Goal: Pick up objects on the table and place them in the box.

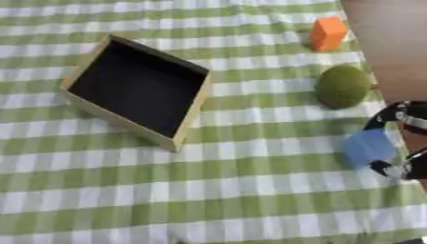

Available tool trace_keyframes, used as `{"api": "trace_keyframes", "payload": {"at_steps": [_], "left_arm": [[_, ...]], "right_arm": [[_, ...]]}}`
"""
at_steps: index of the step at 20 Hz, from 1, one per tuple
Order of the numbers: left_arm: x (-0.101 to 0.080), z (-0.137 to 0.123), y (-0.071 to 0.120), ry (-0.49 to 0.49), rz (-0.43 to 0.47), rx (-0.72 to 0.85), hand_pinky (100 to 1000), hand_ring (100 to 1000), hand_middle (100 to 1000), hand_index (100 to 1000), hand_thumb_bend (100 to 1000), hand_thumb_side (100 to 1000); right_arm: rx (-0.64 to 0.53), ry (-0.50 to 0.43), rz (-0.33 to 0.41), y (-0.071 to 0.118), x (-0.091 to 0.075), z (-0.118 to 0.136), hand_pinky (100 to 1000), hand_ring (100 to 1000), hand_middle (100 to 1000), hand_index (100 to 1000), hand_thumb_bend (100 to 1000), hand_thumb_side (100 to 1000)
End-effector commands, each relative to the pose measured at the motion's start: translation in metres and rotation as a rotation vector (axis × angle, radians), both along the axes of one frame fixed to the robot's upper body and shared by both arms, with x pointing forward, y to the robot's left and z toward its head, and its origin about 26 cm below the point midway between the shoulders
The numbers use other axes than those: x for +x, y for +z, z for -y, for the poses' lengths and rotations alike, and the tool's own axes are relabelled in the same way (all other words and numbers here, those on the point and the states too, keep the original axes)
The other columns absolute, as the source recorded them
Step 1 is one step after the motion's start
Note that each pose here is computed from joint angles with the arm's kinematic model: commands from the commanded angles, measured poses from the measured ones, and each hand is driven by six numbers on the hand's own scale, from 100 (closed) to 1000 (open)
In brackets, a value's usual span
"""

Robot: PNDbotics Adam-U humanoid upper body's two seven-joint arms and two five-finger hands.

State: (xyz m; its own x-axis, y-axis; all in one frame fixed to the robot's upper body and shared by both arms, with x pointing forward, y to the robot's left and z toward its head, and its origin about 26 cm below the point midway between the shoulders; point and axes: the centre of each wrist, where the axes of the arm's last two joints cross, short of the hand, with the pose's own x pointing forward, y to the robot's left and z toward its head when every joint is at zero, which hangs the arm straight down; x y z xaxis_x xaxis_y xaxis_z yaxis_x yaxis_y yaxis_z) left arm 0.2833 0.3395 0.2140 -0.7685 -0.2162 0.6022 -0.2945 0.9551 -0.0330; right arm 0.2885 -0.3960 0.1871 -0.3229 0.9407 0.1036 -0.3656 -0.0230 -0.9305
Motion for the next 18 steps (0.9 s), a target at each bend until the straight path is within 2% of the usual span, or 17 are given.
{"api": "trace_keyframes", "payload": {"at_steps": [1, 5, 9, 13, 18], "left_arm": [[-0.002, 0.001, 0.008, -0.009, 0.02, 0.016, 813, 807, 838, 854, 191, 833], [-0.002, 0.0, 0.008, -0.009, 0.022, 0.018, 813, 808, 838, 853, 191, 832], [-0.002, 0.0, 0.009, -0.009, 0.022, 0.021, 814, 808, 838, 853, 192, 831], [-0.002, 0.001, 0.009, -0.011, 0.021, 0.026, 813, 808, 839, 853, 191, 831], [-0.002, 0.001, 0.009, -0.014, 0.02, 0.026, 814, 808, 839, 853, 193, 832]], "right_arm": [[-0.005, -0.004, 0.029, 0.01, 0.0, 0.002, 880, 851, 540, 674, 327, 107], [0.008, 0.01, 0.066, 0.017, -0.001, -0.003, 876, 839, 530, 666, 304, 100], [0.015, 0.044, 0.134, 0.035, -0.005, -0.014, 874, 830, 526, 662, 291, 100], [0.022, 0.102, 0.192, 0.053, -0.011, -0.029, 868, 810, 515, 653, 251, 100], [0.033, 0.18, 0.219, 0.069, -0.014, -0.044, 863, 797, 513, 652, 211, 100]]}}
